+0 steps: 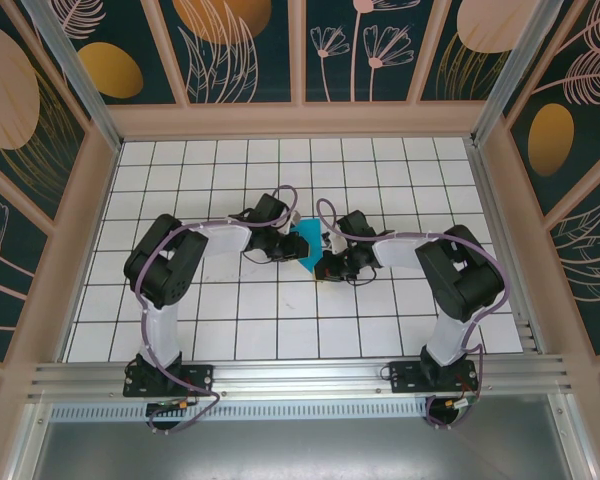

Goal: Fold a paper plane with a square sheet of paper (fold left side to right side)
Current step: Third fold the triangle at the center of the table.

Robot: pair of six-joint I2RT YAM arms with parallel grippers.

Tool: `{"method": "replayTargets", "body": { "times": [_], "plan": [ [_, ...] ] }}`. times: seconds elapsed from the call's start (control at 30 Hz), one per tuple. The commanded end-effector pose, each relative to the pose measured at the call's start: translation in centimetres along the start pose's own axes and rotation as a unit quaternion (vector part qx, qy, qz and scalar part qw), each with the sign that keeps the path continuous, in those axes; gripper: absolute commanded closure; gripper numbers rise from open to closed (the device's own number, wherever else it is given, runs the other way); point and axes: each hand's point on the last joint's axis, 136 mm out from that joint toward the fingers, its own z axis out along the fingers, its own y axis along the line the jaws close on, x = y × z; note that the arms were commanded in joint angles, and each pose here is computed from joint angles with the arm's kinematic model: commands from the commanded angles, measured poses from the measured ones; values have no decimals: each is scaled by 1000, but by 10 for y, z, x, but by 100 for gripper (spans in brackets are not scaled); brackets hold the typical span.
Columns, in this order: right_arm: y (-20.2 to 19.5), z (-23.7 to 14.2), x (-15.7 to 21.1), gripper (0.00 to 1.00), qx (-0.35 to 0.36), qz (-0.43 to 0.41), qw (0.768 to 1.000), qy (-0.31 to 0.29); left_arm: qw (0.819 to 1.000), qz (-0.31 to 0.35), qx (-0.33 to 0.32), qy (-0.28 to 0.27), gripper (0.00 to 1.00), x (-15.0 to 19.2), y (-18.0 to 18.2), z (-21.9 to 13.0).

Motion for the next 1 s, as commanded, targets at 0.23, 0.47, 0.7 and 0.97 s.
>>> {"method": "replayTargets", "body": {
  "times": [0.23, 0.47, 0.7, 0.97],
  "plan": [
    [10, -37, -4, 100, 17, 89, 994, -55, 999, -20, -27, -3, 77, 10, 26, 9],
    [36, -22, -27, 100, 4, 100, 993, -68, 1000, -18, -23, -3, 77, 9, 25, 9],
    [23, -4, -34, 100, 28, 125, 990, -58, 1000, -17, -23, -5, 77, 9, 25, 8],
    [2, 8, -16, 100, 63, 146, 987, -35, 1000, -18, -25, -4, 77, 10, 26, 9]
  ]
}}
